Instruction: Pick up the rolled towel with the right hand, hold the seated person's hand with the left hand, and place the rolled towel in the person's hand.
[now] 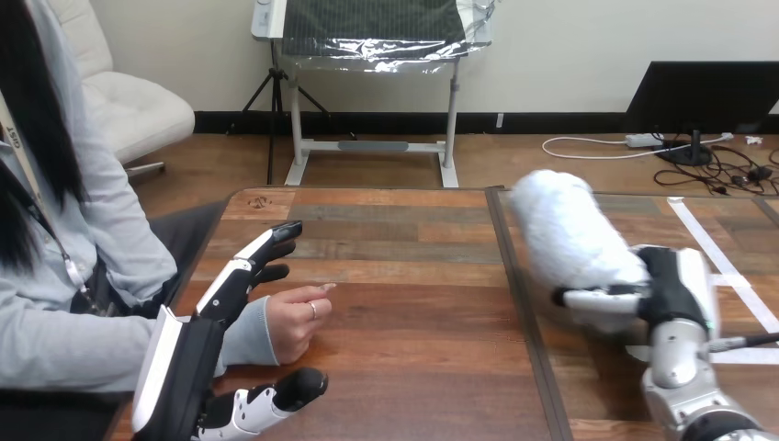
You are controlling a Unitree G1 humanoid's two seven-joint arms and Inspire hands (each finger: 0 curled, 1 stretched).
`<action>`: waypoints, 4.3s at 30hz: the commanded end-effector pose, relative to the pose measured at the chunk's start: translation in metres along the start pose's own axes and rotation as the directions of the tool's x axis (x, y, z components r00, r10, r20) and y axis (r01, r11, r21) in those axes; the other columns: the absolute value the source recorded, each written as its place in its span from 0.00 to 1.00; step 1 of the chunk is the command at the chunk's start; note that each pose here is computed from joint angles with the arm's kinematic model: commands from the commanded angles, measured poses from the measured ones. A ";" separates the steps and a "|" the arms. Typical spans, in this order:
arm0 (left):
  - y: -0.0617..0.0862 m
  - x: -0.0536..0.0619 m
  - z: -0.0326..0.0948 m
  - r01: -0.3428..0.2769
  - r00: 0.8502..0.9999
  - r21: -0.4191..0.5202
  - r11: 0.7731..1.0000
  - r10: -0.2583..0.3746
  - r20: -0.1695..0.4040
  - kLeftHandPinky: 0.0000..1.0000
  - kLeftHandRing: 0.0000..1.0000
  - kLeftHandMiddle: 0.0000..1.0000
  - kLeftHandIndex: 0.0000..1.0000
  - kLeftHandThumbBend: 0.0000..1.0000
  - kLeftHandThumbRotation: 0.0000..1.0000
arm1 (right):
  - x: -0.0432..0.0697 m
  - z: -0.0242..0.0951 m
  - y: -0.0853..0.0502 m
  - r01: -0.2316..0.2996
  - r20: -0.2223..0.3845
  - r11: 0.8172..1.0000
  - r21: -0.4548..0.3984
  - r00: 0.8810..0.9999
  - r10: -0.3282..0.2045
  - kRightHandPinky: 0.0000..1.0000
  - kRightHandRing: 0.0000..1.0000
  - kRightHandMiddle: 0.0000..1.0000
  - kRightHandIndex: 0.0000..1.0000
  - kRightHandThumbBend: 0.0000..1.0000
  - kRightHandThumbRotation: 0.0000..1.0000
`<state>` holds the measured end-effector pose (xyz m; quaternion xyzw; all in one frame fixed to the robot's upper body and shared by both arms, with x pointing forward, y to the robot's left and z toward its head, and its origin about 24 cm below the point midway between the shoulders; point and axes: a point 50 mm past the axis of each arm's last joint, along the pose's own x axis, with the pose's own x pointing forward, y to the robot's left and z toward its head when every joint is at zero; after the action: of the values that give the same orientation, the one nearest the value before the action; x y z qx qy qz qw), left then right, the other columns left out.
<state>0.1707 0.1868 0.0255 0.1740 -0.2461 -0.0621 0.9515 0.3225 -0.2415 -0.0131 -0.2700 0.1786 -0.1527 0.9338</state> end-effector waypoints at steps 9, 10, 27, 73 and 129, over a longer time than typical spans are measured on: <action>0.012 0.018 0.002 0.002 1.000 0.123 0.992 -0.004 0.016 0.82 0.88 0.89 0.87 1.00 0.62 | 0.006 0.049 -0.003 0.027 0.225 0.990 0.138 0.973 -0.058 0.35 0.41 0.47 0.48 0.85 0.00; 0.013 0.018 0.001 0.001 1.000 0.129 0.992 -0.003 0.011 0.82 0.89 0.89 0.88 1.00 0.60 | 0.006 0.050 -0.003 0.023 0.229 0.989 0.144 0.972 -0.056 0.35 0.41 0.47 0.48 0.85 0.00; 0.021 0.023 0.001 0.048 0.995 0.351 0.935 -0.014 -0.099 0.92 0.91 0.90 0.93 1.00 0.48 | -0.001 0.055 0.005 -0.046 0.314 0.972 0.232 0.949 -0.031 0.34 0.40 0.47 0.48 0.84 0.00; 0.080 0.070 0.003 0.317 0.948 0.678 0.663 -0.224 -0.224 0.82 0.86 0.86 0.88 1.00 0.22 | -0.021 0.052 0.026 -0.198 0.450 0.928 0.317 0.892 0.037 0.33 0.38 0.47 0.48 0.79 0.00; 0.095 0.105 -0.071 0.627 0.776 0.595 0.503 -0.333 -0.536 0.68 0.72 0.77 0.80 1.00 0.25 | -0.039 0.058 0.014 -0.339 0.641 0.828 0.445 0.767 -0.030 0.31 0.37 0.47 0.45 0.76 0.00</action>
<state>0.2782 0.2789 0.0276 0.6077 0.0206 -0.2070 0.7664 0.3029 -0.1914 0.0037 -0.0324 -0.0829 -0.0160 0.9959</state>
